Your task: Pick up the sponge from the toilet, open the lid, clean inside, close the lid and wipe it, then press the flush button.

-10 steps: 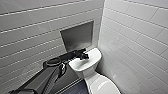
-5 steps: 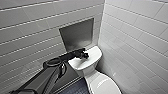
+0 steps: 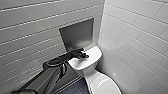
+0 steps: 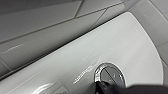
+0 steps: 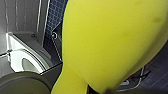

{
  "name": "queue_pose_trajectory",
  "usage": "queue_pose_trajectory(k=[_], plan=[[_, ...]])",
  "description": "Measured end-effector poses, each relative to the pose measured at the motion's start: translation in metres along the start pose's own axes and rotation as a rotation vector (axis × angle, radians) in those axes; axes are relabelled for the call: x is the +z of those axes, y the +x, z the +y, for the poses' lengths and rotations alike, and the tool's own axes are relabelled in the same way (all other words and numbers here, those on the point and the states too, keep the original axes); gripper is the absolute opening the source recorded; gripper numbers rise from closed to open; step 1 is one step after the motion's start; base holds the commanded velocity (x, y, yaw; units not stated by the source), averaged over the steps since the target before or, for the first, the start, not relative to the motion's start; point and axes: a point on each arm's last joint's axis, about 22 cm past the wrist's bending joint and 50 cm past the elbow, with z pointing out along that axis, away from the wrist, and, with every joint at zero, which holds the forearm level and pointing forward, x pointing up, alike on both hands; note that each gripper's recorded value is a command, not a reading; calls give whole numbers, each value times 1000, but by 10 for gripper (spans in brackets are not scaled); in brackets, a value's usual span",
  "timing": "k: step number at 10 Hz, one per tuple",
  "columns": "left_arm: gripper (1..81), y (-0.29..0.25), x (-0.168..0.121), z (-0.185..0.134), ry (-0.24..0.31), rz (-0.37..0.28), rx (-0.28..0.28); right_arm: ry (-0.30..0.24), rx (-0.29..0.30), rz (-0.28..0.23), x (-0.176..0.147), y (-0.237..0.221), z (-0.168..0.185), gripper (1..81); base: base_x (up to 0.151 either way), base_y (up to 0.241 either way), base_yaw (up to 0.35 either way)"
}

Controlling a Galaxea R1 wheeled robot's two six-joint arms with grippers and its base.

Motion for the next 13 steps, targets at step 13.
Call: queue_pose_trajectory(k=[13], plan=[[10, 9, -4, 4, 3, -4, -30, -10, -3, 3, 9, -2, 3, 10, 0, 0, 0]])
